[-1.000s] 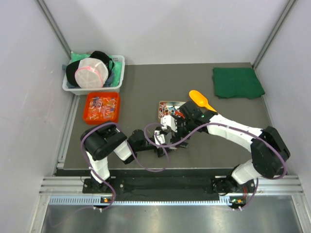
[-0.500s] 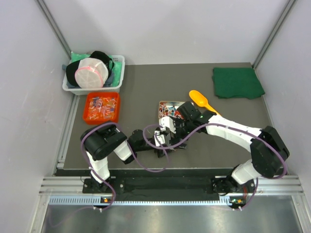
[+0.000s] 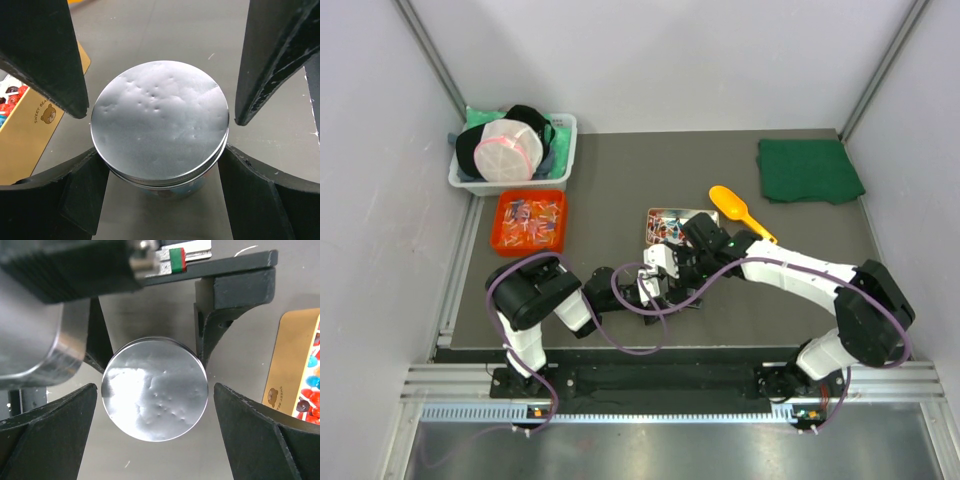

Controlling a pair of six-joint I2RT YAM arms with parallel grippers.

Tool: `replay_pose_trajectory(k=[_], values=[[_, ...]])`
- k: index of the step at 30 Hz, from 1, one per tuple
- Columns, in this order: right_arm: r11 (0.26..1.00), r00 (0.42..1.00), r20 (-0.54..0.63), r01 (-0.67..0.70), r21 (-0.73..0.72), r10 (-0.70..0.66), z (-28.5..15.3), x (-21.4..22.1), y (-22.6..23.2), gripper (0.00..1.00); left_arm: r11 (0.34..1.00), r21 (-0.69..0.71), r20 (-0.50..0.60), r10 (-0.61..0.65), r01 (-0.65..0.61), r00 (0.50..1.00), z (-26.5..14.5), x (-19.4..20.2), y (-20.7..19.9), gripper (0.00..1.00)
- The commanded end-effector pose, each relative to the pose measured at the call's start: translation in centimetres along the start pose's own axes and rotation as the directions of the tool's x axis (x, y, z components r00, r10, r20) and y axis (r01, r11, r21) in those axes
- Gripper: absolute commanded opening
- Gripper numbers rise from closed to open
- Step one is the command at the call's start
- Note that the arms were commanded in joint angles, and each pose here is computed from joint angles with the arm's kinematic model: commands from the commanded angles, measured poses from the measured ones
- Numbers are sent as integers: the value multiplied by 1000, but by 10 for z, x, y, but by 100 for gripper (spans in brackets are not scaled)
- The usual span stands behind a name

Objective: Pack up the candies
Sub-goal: Screw the bottle lid onto the packing bottle.

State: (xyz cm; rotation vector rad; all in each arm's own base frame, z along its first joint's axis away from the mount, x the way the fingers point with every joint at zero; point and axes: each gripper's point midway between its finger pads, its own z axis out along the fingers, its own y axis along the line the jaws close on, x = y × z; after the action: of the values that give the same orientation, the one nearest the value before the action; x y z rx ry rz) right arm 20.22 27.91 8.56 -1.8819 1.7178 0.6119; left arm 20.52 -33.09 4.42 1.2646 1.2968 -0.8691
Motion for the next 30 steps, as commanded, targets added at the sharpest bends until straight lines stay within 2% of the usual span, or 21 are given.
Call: replay_pose_trajectory(k=[1, 15, 22, 30], values=[[1000, 1000, -12, 28, -15, -28, 9, 3, 6, 99, 998, -7, 75, 61, -61, 995, 2, -19, 3, 77], [999, 998, -60, 33, -23, -34, 15, 11, 10, 98, 998, -11, 74, 63, -62, 995, 2, -19, 4, 76], [1000, 996, -87, -10, 0, 10, 17, 19, 12, 74, 997, -51, 66, 68, -65, 995, 2, -18, 11, 76], [989, 986, -91, -134, 69, 140, 19, 25, 9, 72, 979, -191, 68, 86, -72, 994, -4, -22, 35, 76]])
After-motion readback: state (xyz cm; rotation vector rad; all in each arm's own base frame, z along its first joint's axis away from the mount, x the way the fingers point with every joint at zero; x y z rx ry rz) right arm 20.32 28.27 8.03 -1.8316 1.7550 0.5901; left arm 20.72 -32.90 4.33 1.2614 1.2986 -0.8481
